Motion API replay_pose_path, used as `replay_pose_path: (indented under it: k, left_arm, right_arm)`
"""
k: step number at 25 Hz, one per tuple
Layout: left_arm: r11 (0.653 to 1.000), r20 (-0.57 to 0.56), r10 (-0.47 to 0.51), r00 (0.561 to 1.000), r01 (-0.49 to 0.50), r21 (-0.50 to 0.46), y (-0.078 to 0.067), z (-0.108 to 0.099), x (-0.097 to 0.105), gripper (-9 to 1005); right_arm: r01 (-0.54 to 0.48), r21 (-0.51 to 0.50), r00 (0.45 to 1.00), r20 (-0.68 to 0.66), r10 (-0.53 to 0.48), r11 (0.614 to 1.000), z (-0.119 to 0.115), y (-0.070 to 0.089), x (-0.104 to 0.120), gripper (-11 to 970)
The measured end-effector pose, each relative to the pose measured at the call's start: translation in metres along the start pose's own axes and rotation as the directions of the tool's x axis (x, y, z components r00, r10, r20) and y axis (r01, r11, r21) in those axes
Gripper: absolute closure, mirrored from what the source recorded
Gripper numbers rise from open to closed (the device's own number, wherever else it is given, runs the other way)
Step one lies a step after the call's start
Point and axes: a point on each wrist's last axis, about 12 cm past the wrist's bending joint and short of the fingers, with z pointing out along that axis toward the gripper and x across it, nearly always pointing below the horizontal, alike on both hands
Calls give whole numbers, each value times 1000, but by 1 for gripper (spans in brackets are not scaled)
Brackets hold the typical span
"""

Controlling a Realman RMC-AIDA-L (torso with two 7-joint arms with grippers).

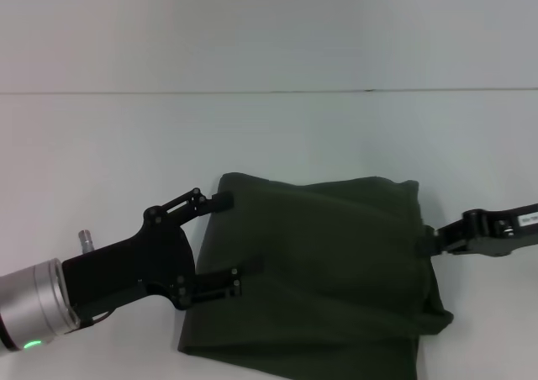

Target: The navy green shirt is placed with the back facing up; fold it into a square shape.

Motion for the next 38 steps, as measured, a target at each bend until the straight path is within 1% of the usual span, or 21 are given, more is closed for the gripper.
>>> replay_pose_path:
  k: [6,13,16,18,20,21,23,26,31,34,35,37,38]
  left_arm:
    - [1000,2,-1,1000,1,1,0,1,0,119]
    - [1000,17,-8,1000,8,3,-2,0,0,119]
    - [1000,29,-12,1000,12,-9,-1,-1,-1,119]
    - [999,42,-27,999,27,-18,-1,-1,-2,119]
    - [998,61,-52,997,55,-40,2,-3,-4,119]
    - [995,85,-67,994,73,-67,4,-5,-6,119]
    - [993,100,-72,992,80,-84,6,-7,-7,119]
    - [985,140,-92,986,111,-134,7,-10,-6,119]
    - [964,209,-122,970,166,-207,6,-16,-4,119]
    - [954,234,-133,963,188,-233,6,-17,-2,119]
    - [950,239,-137,961,196,-244,6,-18,-1,119]
    - [943,243,-142,960,206,-261,6,-18,1,119]
    - [940,246,-144,959,210,-268,6,-19,1,119]
  right_arm:
    - [-26,4,997,76,25,1000,-14,-13,6,953]
    - [-27,3,996,82,27,1000,-12,-15,9,954]
    - [-27,-3,996,86,27,1000,-11,-16,12,931]
    - [-32,-20,995,99,34,999,-12,-17,15,915]
    - [-31,-61,991,124,39,998,-16,-18,21,899]
    - [-33,-91,988,149,46,995,-20,-19,26,892]
    - [-47,-136,977,201,74,990,-27,-23,36,876]
    - [-48,-186,960,264,97,981,-37,-31,58,815]
    - [36,-244,944,326,47,969,-47,-39,98,715]
    - [52,-258,947,321,34,965,-45,-43,113,654]
    - [50,-254,952,304,31,966,-43,-44,119,576]
    - [51,-248,956,294,25,967,-42,-45,121,419]
    - [52,-244,958,285,21,968,-40,-45,121,375]
